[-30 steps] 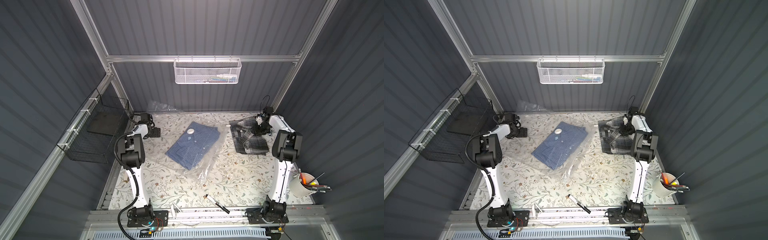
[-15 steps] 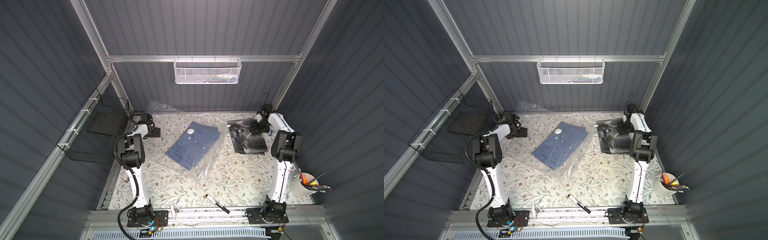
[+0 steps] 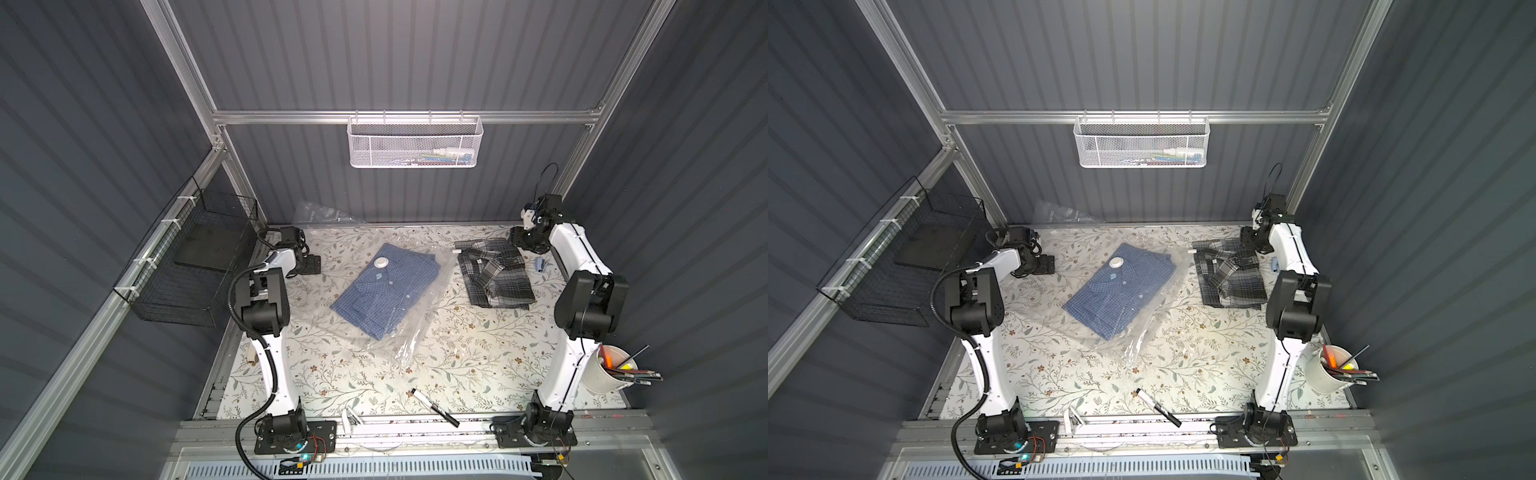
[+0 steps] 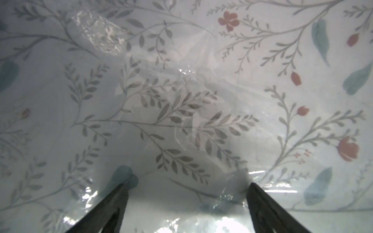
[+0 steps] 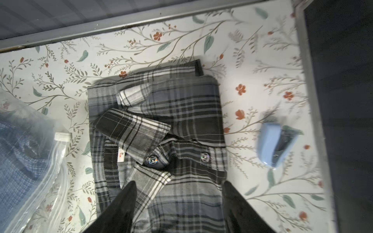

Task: Take the shirt out of the vacuum bag
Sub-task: Place the shirt at the center of the board.

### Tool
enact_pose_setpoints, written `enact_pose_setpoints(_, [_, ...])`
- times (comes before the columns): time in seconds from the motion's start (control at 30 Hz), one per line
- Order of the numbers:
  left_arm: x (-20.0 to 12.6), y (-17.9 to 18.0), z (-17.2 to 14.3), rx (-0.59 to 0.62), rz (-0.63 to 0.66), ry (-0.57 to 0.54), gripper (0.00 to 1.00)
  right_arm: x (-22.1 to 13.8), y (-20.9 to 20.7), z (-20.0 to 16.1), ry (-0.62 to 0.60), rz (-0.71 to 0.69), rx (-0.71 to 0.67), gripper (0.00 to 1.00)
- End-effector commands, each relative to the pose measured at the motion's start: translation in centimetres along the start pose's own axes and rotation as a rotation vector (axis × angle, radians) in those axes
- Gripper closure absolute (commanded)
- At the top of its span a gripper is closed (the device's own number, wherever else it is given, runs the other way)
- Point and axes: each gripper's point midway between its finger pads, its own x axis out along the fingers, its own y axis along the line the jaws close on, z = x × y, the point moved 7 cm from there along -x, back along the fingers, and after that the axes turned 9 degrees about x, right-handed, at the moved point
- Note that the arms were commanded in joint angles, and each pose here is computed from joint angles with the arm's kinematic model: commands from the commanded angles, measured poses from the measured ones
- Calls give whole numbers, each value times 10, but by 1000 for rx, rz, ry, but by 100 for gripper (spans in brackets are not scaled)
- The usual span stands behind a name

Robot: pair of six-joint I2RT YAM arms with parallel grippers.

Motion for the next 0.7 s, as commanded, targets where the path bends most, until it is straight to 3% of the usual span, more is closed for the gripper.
enact_pose_setpoints(0.0, [14,0,-27,6,-1,104,7,34,-2,-7,55,91,75,36])
enact_pose_setpoints(0.23, [-7,3,-14,0,-2,64,6,61,-23,3,35,136,220,42])
enact_pose_setpoints(0.47, [-58,5,12,15,9,-42,5,73,-27,-2,45,134,247,41])
enact_pose_setpoints(0.67, [-122,-22,36,89,14,-158,4,41,-12,5,-11,206,235,41])
